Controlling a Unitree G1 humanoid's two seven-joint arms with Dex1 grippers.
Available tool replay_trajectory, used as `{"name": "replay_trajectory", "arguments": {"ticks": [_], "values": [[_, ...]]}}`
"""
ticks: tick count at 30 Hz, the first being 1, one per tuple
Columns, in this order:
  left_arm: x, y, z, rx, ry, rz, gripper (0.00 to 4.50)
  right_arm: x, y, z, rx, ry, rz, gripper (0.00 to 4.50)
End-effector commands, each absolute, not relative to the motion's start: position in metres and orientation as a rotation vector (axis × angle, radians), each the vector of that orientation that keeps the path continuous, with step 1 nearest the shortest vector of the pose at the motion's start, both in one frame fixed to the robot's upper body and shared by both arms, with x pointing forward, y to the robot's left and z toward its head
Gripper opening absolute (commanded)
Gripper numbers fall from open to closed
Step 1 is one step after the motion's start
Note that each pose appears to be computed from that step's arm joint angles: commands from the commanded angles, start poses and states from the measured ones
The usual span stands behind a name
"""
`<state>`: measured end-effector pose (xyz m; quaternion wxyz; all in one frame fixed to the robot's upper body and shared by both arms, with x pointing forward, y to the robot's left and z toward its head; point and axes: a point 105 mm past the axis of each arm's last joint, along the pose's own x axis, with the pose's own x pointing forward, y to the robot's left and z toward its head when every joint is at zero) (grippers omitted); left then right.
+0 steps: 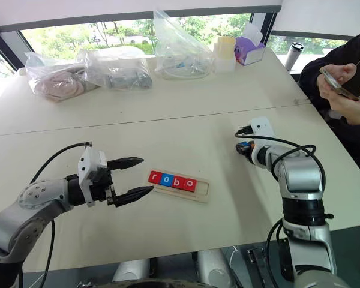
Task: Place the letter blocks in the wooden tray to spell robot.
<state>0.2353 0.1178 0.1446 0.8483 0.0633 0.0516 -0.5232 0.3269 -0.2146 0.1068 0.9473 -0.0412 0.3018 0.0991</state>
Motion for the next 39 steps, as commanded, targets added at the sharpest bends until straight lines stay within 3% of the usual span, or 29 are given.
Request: {"name": "replay_trajectory", "arguments": {"ticks": [1, 5, 12, 13, 14, 17, 18, 25, 30, 39], "values": [[0.234, 0.114, 0.147, 0.133, 0.082, -1.134, 4.50, 0.283, -0.205, 0.095, -0.032, 0.703, 0.209, 1.17], [0.236, 0.111, 0.144, 0.124, 0.086, -1.163, 4.50, 0.252, -0.192, 0.092, -0.020, 0.681, 0.245, 1.17], [0.240, 0.109, 0.145, 0.129, 0.080, -1.184, 4.50, 0.235, -0.180, 0.090, -0.018, 0.685, 0.319, 1.17], [0.240, 0.109, 0.145, 0.130, 0.080, -1.184, 4.50, 0.236, -0.180, 0.092, -0.028, 0.682, 0.331, 2.18], [0.241, 0.109, 0.145, 0.131, 0.079, -1.185, 4.50, 0.237, -0.181, 0.095, -0.043, 0.680, 0.345, 2.53], [0.241, 0.109, 0.146, 0.131, 0.079, -1.186, 4.50, 0.236, -0.182, 0.110, -0.166, 0.711, 0.482, 4.14], [0.241, 0.109, 0.146, 0.132, 0.079, -1.185, 4.50, 0.236, -0.183, 0.115, -0.212, 0.723, 0.531, 4.45], [0.241, 0.110, 0.147, 0.134, 0.079, -1.180, 4.50, 0.247, -0.197, 0.148, -0.583, 0.558, 0.945, 4.45], [0.242, 0.111, 0.149, 0.137, 0.076, -1.175, 4.50, 0.255, -0.221, 0.134, -0.722, 0.544, 1.141, 4.45], [0.240, 0.116, 0.152, 0.147, 0.076, -1.150, 4.50, 0.284, -0.226, 0.113, -0.802, 0.498, 1.286, 4.45]]}}
